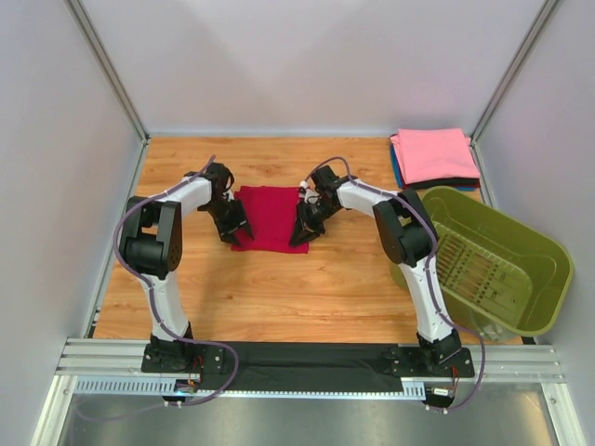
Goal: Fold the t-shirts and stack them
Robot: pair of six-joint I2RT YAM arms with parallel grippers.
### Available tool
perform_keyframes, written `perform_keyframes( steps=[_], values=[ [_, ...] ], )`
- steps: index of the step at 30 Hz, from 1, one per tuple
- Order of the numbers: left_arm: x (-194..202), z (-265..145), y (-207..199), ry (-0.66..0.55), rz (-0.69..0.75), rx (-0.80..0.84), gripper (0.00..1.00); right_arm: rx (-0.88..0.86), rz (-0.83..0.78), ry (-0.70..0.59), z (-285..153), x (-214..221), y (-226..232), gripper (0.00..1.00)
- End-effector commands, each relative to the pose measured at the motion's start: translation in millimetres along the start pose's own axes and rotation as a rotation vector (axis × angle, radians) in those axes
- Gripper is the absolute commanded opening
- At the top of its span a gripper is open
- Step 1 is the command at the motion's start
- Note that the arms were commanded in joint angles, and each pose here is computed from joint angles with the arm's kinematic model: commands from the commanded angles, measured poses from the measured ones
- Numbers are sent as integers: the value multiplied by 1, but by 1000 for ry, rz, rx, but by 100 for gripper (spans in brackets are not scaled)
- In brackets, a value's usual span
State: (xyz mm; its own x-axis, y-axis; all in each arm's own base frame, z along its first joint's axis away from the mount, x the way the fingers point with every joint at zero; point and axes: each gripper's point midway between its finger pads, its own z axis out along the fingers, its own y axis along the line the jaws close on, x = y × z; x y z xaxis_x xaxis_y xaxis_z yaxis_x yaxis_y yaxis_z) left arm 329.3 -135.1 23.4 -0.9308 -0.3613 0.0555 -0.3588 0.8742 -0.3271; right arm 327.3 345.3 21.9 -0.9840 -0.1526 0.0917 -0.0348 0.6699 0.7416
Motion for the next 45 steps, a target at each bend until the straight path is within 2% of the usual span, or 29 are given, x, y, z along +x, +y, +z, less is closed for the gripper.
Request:
perform_keyframes(
  steps=[1,6,9,11,15,16,17,19,22,28,31,40,45],
  values=[
    [-18,-6,8,-62,22,-75,56,91,-53,-76,-19,-14,-18,20],
    [-26,-55,-14,-127,31,-43,56,112,-90,-204,-61,-23,18,27],
    [-27,-90,-19,-189,42,-54,56,122,-115,-312,-77,-34,29,43],
    [-21,-109,-22,-229,53,-30,56,172,-103,-382,-83,-46,25,45],
    [2,-122,-19,-259,90,27,56,248,-114,-504,-91,-78,19,56],
    [17,-114,-15,-215,92,53,56,297,-100,-509,-88,-84,6,59],
    [22,-121,-21,-245,110,102,56,306,-118,-540,-95,-95,14,59],
    [43,-116,-19,-192,111,150,56,362,-82,-539,-94,-100,2,60],
    [55,-121,-17,-226,135,195,56,346,-79,-582,-90,-111,0,61],
    [51,-139,-21,-262,197,187,56,367,-71,-503,-60,-101,-33,61],
    [38,-132,-18,-260,181,145,57,330,-78,-436,-42,-86,-43,60],
    [24,-98,-25,-153,106,161,55,272,-107,-338,-8,-49,-49,56],
    [16,-105,-30,-178,111,152,55,289,-100,-339,-4,-46,-56,53]
  ],
)
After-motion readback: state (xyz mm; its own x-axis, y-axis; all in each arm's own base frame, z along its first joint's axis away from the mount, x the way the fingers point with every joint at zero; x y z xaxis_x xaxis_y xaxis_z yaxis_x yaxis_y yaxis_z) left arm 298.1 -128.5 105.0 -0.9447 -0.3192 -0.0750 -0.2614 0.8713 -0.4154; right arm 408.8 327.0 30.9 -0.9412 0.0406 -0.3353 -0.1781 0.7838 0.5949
